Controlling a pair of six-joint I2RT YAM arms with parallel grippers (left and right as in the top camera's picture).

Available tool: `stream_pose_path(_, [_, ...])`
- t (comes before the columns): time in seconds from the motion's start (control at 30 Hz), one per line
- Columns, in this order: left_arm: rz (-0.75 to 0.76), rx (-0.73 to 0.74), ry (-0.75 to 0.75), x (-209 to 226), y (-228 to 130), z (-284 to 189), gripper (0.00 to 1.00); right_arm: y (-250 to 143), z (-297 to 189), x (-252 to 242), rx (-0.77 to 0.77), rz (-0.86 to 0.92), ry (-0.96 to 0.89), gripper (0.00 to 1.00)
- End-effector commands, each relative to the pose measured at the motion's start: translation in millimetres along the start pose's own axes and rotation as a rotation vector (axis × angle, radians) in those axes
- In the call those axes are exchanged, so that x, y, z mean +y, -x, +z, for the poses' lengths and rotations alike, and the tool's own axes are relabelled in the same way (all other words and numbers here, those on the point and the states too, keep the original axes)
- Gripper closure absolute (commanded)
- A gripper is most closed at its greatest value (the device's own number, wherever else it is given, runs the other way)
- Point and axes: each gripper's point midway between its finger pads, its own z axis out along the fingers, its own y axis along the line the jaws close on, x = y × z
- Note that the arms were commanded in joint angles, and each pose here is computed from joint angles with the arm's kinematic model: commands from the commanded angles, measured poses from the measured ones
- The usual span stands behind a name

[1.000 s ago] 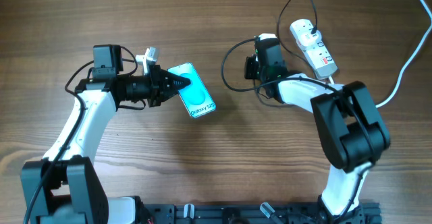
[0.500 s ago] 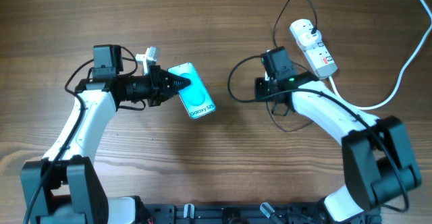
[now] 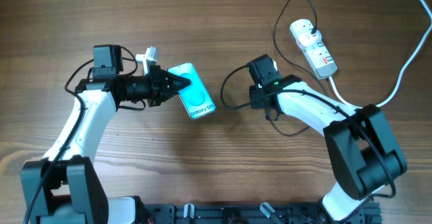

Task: Plug charger to phone and switch on socket
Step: 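Carry the plug with the right gripper toward the phone's bottom port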

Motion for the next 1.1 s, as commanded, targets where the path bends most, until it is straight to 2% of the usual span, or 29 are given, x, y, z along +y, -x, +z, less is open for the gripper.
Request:
stream_pose_path(0.0, [0.035, 0.014, -0.042, -11, -1, -2, 0.96, -53, 24, 2, 0.189, -0.018, 0.018, 0.81])
stream_pose_path(0.23, [0.034, 0.014, -0.042, -11, -1, -2, 0.96, -61, 22, 8, 0.229, -0.017, 0.060, 0.82])
stream_pose_path(0.33, [0.034, 0.014, -0.042, -11, -1, -2, 0.96, -61, 22, 10, 0.229, -0.014, 0.068, 0.96])
stream_pose_path(0.6, [0.045, 0.011, -0.044, -11, 0, -2, 0.96, -55, 13, 27, 0.235, -0.021, 0.166, 0.96])
stream_pose_path(0.67, [0.068, 0.006, -0.051, -13, 2, -2, 0.96, -49, -6, 46, 0.241, -0.073, 0.300, 0.96])
stream_pose_path(0.9, [0.270, 0.005, -0.193, -49, 14, -6, 0.96, -35, -147, 111, 0.085, -0.329, 1.022, 0.96])
stream_pose_path(1.07, [0.373, -0.023, -0.209, -58, 22, -8, 0.96, -45, -206, 115, 0.016, -0.412, 1.197, 0.96])
